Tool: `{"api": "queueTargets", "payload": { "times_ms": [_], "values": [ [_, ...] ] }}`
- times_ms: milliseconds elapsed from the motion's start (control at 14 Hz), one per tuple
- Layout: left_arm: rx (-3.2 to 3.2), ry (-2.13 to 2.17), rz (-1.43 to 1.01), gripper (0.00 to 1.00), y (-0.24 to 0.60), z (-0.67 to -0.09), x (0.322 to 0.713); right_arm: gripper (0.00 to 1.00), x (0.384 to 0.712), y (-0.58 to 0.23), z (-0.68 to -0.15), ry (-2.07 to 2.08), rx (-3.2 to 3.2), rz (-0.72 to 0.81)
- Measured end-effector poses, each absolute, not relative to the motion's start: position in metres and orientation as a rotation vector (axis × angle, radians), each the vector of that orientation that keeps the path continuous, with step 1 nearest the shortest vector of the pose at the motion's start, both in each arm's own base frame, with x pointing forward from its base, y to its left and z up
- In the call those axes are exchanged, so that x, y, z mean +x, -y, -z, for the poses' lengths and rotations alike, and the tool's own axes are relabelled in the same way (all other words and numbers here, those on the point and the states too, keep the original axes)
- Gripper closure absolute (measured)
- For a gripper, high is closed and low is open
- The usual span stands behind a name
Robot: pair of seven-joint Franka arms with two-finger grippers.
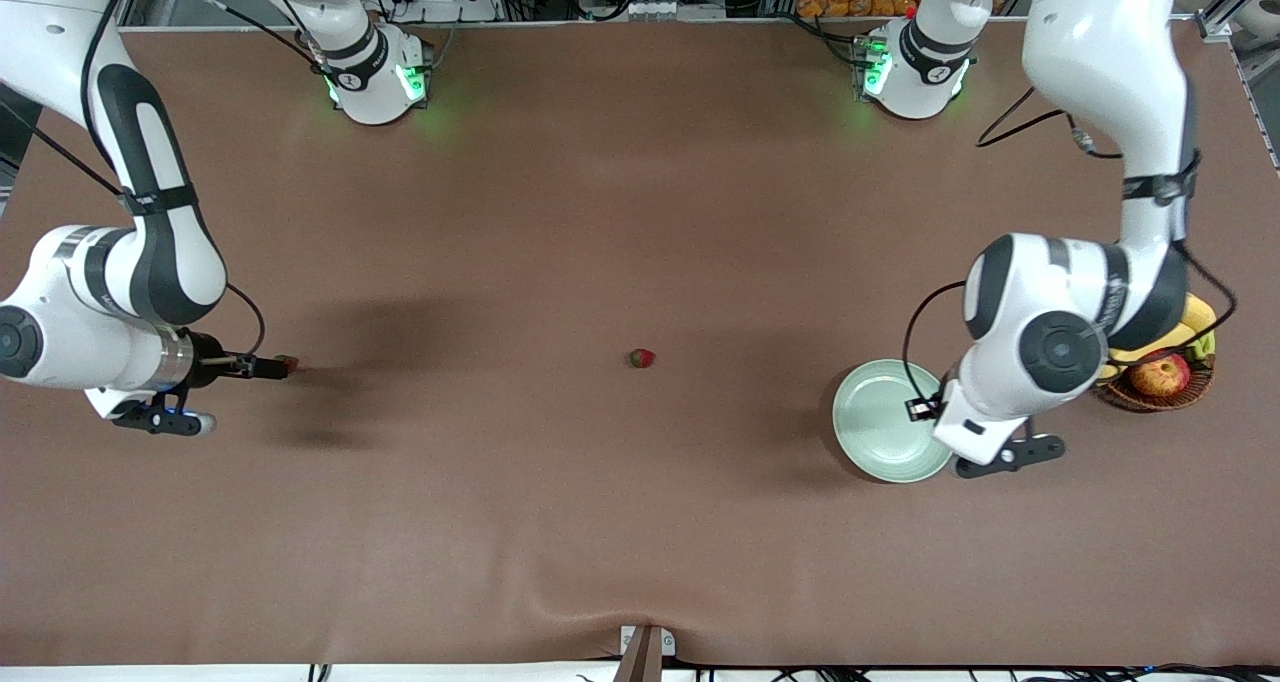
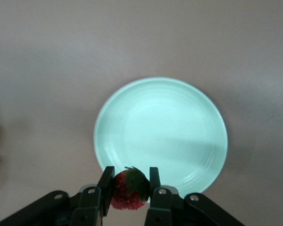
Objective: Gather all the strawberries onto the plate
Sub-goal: 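Grasp the last strawberry with the right gripper while the left gripper returns mid-table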
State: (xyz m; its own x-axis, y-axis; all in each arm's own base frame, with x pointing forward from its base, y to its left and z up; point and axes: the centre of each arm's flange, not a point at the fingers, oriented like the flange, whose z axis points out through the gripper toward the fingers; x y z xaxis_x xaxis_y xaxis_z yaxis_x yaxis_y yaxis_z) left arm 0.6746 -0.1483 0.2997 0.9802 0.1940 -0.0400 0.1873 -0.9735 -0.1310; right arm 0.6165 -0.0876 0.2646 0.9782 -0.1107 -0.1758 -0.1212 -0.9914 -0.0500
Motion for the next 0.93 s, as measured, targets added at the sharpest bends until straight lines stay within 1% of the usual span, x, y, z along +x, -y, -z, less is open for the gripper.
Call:
{"api": "queueTargets", "payload": {
  "times_ms": [143, 356, 428, 499, 570, 641, 855, 927],
  "values": [
    [-3.022, 0.218, -0.065, 0.66, 0.16, -0.263, 0.664, 0.0, 0.597, 0.097, -0.233, -0.16, -3.071, -0.218],
    [-3.045, 0.108, -0.051, 0.66, 0.171, -0.239, 0.656, 0.0, 0.584, 0.094, -0.213, -0.154, -3.073, -0.214],
    [-3.049, 0.085, -0.041, 0.66, 0.171, -0.234, 0.657, 0.05, 0.584, 0.094, -0.212, -0.153, -3.074, -0.211],
    [-3.052, 0.07, -0.028, 0.66, 0.171, -0.23, 0.658, 0.06, 0.584, 0.094, -0.21, -0.152, -3.075, -0.204],
    [-3.056, 0.059, -0.01, 0.66, 0.17, -0.226, 0.66, 0.15, 0.585, 0.094, -0.207, -0.152, -3.076, -0.193],
    [-3.061, 0.058, 0.01, 0.66, 0.17, -0.223, 0.662, 0.2, 0.585, 0.094, -0.203, -0.153, -3.077, -0.188],
    [-3.072, 0.062, 0.072, 0.66, 0.165, -0.208, 0.667, 0.25, 0.586, 0.099, -0.188, -0.124, -3.101, -0.162],
    [-3.073, 0.065, 0.081, 0.66, 0.162, -0.202, 0.668, 0.32, 0.585, 0.103, -0.184, -0.11, -3.109, -0.16]
  ]
}}
